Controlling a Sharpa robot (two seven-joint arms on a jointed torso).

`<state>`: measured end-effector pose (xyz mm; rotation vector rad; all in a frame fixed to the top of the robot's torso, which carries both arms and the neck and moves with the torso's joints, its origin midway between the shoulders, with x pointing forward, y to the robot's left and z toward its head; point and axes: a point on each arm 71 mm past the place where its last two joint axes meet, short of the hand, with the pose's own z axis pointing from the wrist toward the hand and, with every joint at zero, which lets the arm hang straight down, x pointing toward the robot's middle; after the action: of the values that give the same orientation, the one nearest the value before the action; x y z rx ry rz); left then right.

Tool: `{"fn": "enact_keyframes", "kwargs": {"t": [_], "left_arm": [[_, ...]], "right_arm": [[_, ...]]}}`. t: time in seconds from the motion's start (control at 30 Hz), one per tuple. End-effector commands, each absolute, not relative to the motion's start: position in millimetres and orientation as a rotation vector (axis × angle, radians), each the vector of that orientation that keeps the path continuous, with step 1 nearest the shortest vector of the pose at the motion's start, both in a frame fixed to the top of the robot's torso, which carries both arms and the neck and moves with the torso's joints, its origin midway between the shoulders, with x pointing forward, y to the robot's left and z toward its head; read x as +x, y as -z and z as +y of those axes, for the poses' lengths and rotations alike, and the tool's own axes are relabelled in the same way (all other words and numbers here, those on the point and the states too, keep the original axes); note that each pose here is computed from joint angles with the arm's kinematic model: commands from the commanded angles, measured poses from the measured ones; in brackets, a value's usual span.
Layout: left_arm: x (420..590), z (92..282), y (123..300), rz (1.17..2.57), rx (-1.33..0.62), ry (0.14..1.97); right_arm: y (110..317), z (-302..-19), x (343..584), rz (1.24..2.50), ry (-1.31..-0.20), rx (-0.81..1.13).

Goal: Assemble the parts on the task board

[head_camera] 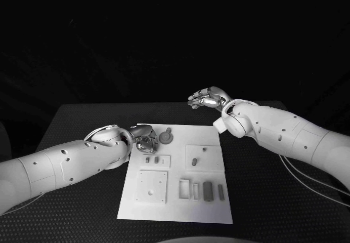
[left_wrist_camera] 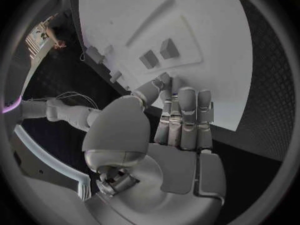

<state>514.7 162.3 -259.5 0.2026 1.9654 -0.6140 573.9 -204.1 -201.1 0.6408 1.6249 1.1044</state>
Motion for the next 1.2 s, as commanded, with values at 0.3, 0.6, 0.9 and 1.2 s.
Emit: {"fn": "enact_keyframes", "kwargs": {"t": [0.3,0.6,0.9,1.2], "left_arm": [[507.6,162.3,274.0,2.035,0.211,0.598],[508.9,165.3,272.6,2.013,0.185,0.599],[509.1,168.5,272.9,2.006,0.173,0.593],[510.4,172.2,272.3,1.992,0.157,0.588]], "right_arm": [[201.1,-203.3,573.2,1.632,-1.117,0.632],[201.1,-204.0,573.2,1.631,-1.115,0.633],[201.1,-204.5,573.3,1.631,-1.114,0.633],[201.0,-204.6,573.3,1.63,-1.114,0.632]]}}
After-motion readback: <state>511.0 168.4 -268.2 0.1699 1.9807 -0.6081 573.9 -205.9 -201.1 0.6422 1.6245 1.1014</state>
